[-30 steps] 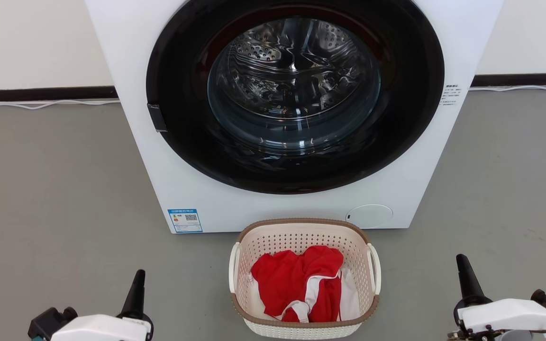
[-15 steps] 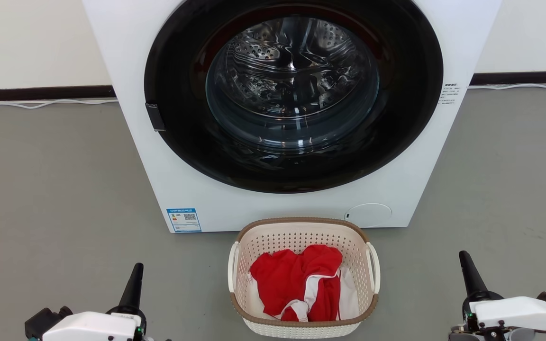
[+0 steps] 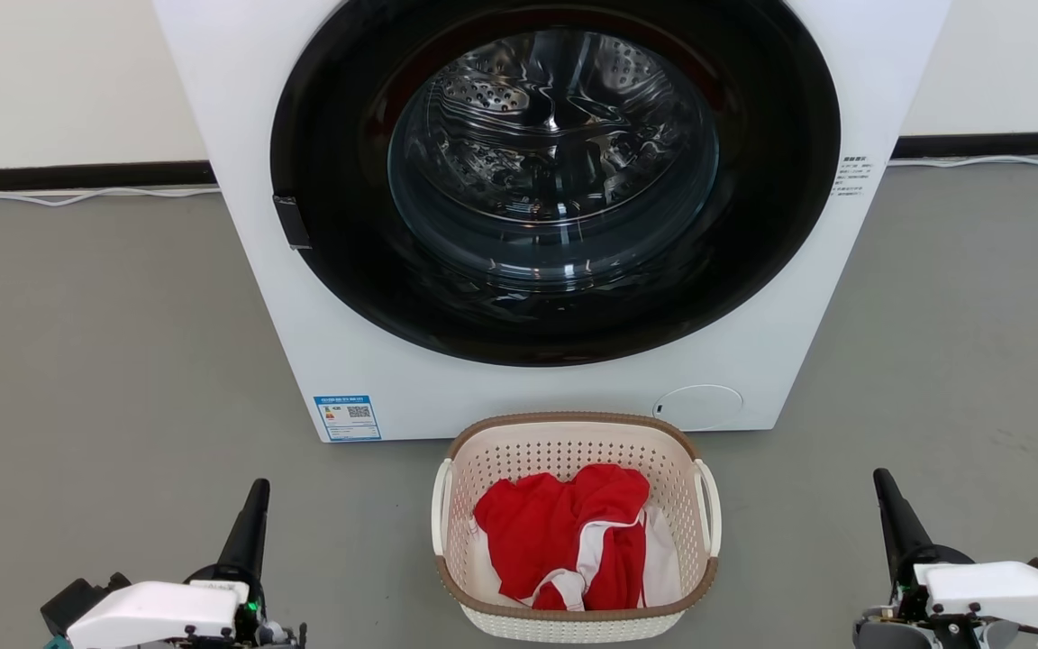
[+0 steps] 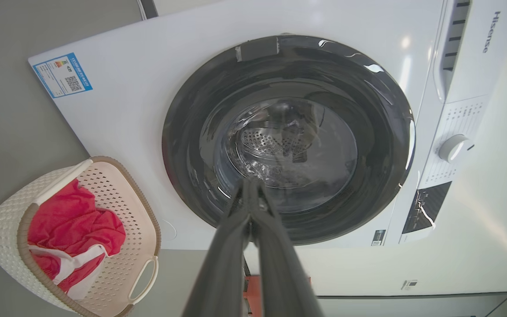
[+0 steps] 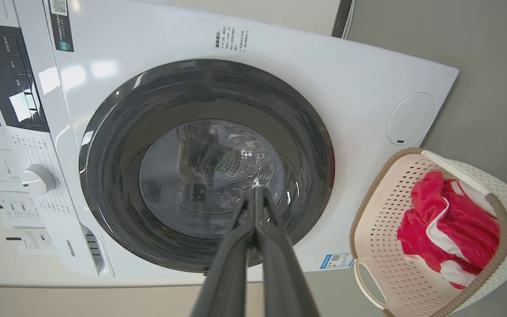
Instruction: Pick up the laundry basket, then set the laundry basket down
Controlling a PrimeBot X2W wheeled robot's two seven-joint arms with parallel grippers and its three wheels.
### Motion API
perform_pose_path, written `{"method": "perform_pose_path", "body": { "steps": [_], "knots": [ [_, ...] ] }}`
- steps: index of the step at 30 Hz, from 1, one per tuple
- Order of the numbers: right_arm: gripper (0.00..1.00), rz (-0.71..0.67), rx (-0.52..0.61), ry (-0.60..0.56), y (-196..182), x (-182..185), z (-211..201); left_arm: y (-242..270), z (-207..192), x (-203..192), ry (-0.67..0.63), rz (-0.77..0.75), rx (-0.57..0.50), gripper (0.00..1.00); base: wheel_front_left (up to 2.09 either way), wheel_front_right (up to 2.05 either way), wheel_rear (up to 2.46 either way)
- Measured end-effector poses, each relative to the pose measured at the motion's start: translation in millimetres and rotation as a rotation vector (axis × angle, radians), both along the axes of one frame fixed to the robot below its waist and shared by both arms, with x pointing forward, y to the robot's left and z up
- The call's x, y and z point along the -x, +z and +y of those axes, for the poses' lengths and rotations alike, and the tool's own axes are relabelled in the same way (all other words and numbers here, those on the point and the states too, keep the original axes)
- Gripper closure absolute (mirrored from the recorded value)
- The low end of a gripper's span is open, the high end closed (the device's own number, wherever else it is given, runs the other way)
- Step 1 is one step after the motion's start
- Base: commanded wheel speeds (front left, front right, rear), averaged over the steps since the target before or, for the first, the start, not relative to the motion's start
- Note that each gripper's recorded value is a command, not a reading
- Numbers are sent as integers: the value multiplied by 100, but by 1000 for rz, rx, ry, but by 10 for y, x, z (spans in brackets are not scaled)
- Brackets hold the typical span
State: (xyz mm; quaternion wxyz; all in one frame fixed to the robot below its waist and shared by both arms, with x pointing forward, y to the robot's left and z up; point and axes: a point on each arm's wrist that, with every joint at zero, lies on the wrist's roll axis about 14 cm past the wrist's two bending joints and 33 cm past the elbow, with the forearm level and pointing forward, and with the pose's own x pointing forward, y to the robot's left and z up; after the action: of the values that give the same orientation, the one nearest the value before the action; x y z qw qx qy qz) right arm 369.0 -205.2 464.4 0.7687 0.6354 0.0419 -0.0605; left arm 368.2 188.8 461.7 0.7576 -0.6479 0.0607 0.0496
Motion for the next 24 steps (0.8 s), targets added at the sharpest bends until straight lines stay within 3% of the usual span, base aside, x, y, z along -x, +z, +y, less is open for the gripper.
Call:
{"method": "perform_pose_path", "body": {
  "steps": [16,24],
  "knots": [
    [100,-47,-194,-16,101,-24,-9,116,-3,-45,3,-46,160,100,0,0,0],
    [100,-63,-197,-14,156,-64,-7,131,1,-47,5,-55,165,100,0,0,0]
  ]
}}
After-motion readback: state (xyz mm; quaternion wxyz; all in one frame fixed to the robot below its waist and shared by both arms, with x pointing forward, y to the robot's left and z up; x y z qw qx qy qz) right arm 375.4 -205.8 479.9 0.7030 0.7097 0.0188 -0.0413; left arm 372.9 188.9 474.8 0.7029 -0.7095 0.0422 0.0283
